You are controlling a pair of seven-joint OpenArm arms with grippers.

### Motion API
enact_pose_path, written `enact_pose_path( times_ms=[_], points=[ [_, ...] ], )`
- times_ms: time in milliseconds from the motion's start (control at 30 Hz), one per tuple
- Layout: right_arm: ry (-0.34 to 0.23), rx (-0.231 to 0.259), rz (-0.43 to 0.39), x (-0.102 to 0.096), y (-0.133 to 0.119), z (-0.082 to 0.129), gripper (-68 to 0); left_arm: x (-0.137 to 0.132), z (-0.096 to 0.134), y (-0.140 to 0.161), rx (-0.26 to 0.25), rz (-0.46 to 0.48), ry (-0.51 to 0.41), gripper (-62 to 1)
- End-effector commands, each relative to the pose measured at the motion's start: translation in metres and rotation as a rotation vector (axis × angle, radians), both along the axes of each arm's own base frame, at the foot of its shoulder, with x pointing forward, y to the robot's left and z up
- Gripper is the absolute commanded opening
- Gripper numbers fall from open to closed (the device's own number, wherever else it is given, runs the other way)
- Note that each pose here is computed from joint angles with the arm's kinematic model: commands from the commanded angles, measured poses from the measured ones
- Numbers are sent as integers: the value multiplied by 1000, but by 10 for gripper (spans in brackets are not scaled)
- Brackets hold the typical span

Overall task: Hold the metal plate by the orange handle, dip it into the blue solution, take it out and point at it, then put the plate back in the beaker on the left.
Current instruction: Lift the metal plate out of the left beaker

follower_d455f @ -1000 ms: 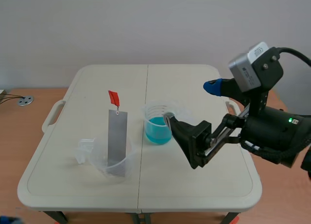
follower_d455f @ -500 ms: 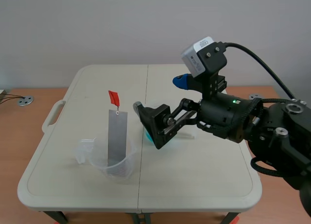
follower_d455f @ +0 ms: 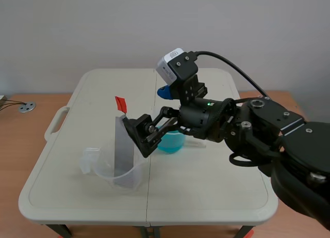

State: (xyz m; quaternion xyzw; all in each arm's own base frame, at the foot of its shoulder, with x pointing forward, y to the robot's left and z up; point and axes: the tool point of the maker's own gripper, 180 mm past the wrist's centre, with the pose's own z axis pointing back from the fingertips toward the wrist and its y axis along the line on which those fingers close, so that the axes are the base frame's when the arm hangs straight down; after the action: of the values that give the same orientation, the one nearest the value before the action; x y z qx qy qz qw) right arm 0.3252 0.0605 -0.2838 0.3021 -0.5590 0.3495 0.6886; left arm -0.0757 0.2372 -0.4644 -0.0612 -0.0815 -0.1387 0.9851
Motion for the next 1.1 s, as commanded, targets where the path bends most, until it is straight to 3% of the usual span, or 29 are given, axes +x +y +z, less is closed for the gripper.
enact_pose_path(
  times_ms=[0,600,1067],
  points=[
    [-38,35,13,7,8,18,-12,5,1,-7,-17,11,-21,-580],
    [-17,58,97,-6,53,18,-12,6,-1,-6,-16,20,-21,-580],
    [4,31,111,-11,60,12,-12,6,-1,-6,-16,20,-21,-580]
  ],
)
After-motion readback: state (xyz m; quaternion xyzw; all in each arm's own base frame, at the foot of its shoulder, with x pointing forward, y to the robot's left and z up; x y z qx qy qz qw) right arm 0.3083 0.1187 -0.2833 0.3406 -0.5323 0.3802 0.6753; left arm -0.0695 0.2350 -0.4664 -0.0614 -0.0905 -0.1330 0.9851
